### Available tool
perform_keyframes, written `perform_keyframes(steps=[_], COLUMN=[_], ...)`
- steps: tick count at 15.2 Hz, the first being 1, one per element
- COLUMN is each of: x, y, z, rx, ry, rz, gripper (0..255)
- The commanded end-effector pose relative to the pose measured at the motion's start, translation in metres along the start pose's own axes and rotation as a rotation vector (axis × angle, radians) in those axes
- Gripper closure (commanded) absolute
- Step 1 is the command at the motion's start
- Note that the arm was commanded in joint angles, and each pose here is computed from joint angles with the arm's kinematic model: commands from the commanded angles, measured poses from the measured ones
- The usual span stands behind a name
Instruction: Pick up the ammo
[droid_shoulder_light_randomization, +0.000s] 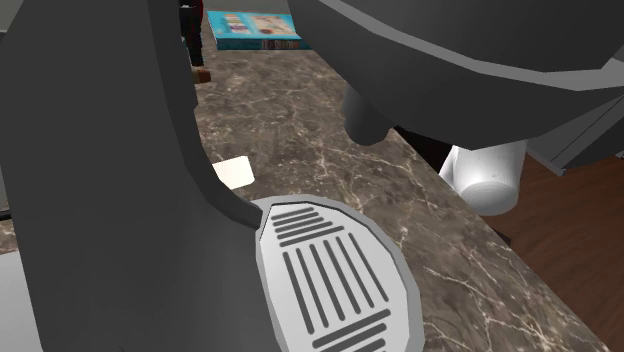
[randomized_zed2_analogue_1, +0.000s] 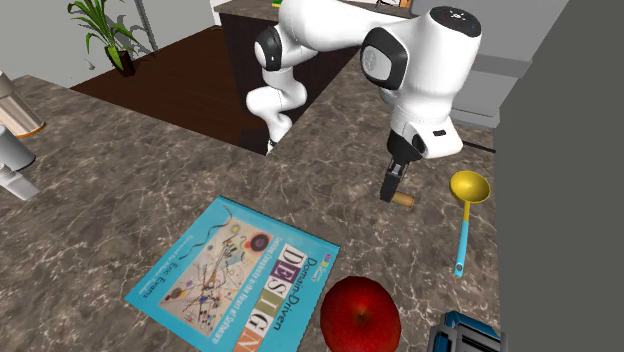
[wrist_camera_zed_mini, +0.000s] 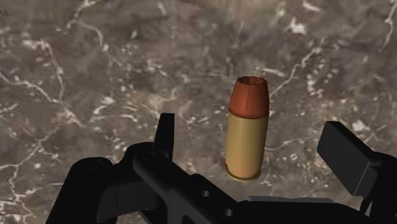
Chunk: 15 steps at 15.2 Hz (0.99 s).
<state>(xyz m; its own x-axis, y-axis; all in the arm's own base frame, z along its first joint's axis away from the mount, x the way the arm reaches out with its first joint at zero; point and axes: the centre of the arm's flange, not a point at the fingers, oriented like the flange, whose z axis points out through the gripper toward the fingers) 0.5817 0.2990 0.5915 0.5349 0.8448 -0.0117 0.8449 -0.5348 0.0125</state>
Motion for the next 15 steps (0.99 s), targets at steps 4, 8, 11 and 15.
perform_keyframes(steps=[4, 8, 11, 15], x=[0.025, 0.025, 0.025, 0.025], y=[-0.009, -0.009, -0.009, -0.009], z=[0.018, 0.040, 0.043, 0.043], rx=[0.011, 0.011, 0.011, 0.011], ry=[-0.004, -0.004, -0.004, -0.004], rz=[-0.068, -0.068, -0.068, -0.068], gripper=[0, 0, 0, 255])
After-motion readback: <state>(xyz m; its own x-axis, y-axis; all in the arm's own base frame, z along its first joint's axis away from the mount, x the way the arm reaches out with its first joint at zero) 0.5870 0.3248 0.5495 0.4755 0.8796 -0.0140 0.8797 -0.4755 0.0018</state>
